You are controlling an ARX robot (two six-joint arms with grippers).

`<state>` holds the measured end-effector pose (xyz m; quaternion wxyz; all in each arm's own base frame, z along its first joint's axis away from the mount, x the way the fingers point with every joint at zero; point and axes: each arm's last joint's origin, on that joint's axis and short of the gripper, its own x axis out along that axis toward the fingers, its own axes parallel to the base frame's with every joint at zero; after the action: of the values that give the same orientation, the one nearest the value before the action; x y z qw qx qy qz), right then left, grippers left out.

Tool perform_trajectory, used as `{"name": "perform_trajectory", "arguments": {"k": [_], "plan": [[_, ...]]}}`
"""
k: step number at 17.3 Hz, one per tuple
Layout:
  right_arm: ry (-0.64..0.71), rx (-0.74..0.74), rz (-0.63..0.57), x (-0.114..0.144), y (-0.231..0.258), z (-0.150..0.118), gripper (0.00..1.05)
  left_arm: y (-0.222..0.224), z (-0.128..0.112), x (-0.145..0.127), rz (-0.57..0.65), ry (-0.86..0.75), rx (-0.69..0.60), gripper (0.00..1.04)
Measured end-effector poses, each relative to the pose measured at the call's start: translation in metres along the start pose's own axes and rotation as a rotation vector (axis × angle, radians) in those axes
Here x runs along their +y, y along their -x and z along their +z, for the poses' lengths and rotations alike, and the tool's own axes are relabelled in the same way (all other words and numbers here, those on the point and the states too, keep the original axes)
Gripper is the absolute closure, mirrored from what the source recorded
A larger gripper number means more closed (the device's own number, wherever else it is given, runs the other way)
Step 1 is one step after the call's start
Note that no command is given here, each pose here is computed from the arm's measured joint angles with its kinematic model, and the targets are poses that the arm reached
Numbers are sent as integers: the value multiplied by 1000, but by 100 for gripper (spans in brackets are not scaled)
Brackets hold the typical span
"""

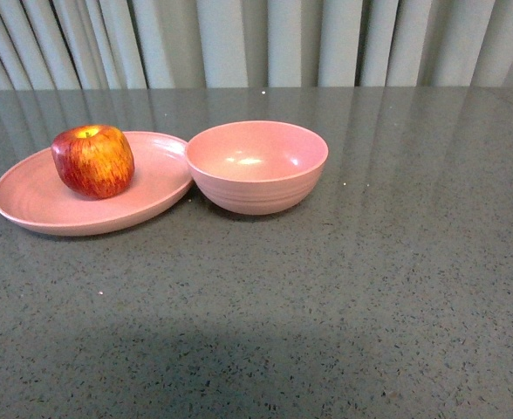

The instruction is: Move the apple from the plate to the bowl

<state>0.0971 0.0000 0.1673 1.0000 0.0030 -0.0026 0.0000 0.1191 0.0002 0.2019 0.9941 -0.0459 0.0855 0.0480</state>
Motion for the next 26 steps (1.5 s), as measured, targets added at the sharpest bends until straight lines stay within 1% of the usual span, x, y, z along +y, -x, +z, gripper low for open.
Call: {"name": "perform_trajectory", "arguments": {"k": [4,6,8,10,11,13,15,17,21,24,26], "plan": [[0,0,0,0,0,0,7,-46,57,-14,-145,-36,-88,7],[0,0,0,0,0,0,7,-81,74,-22,-197,-50,-42,7],[0,0,0,0,0,0,7,-114,83,-30,-243,-51,32,7],[0,0,0,0,0,0,7,-149,100,-46,-278,-60,67,7],[0,0,0,0,0,0,7,-164,103,-55,-298,-70,89,7],[0,0,0,0,0,0,7,-188,97,-67,-312,-77,157,7],[0,0,0,0,0,0,7,-211,81,-70,-276,-85,233,7],[0,0,0,0,0,0,7,-229,59,-69,-241,-91,320,7],[0,0,0,0,0,0,7,-241,47,-69,-220,-72,381,7],[0,0,0,0,0,0,7,-247,34,-68,-196,-78,438,7],[0,0,0,0,0,0,7,-247,31,-68,-192,-80,456,7]]}}
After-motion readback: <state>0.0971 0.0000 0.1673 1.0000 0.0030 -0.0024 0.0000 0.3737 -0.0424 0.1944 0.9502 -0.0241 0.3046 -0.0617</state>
